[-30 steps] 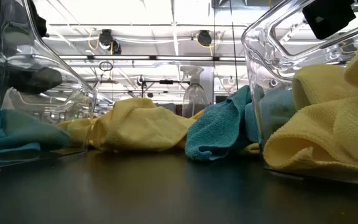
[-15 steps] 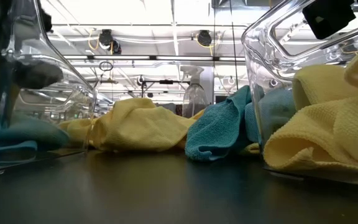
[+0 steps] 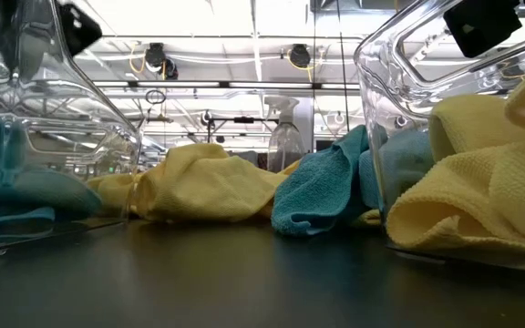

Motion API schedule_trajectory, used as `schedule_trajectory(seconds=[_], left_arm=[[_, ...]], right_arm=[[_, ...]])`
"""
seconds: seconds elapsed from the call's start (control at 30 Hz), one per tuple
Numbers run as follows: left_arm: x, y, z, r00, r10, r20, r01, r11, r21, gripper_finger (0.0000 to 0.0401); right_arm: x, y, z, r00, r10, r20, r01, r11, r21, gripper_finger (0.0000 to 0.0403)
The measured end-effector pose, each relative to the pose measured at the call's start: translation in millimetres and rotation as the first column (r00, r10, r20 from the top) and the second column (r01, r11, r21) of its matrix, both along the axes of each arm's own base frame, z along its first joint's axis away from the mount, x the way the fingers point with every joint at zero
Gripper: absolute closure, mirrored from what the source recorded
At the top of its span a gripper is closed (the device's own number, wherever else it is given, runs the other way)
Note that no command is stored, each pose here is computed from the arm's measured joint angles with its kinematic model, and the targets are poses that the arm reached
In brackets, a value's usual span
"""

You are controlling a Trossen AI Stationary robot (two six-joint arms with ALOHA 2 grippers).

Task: Sort microfiber towel by color & place in baskets
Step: Put the yellow microfiber towel into the right transparent bin

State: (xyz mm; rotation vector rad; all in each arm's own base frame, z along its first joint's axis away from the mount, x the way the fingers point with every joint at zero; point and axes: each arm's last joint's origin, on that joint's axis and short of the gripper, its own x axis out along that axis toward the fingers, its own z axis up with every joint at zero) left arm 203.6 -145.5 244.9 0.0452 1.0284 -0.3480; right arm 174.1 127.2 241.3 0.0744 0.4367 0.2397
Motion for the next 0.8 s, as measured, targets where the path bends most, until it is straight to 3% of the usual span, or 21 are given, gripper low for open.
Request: schedule_trajectory(seconds=[0.2, 0.37, 0.53, 0.8], left_arm=[[-5.5, 6.0, 24.9, 0.998, 0.009, 0.068, -0.011, 1.000, 0.024, 0.0186], [-11.1, 15.3, 39.1, 0.986, 0.037, 0.165, -0.061, 0.988, 0.143, 0.0186], [-12.1, 32.3, 47.5, 0.958, 0.085, 0.274, -0.172, 0.935, 0.311, 0.0186], [5.3, 72.5, 48.7, 0.940, 0.183, 0.287, -0.291, 0.870, 0.397, 0.0186]], right_arm=[[0.0, 0.0, 0.0, 1.000, 0.003, 0.002, -0.003, 1.000, -0.006, 0.0165], [0.0, 0.0, 0.0, 1.000, 0.003, 0.002, -0.003, 1.000, -0.006, 0.0165], [0.0, 0.0, 0.1, 1.000, 0.005, 0.003, -0.005, 1.000, -0.009, 0.0165], [0.0, 0.0, 0.1, 1.000, 0.005, 0.003, -0.005, 1.000, -0.009, 0.0165]])
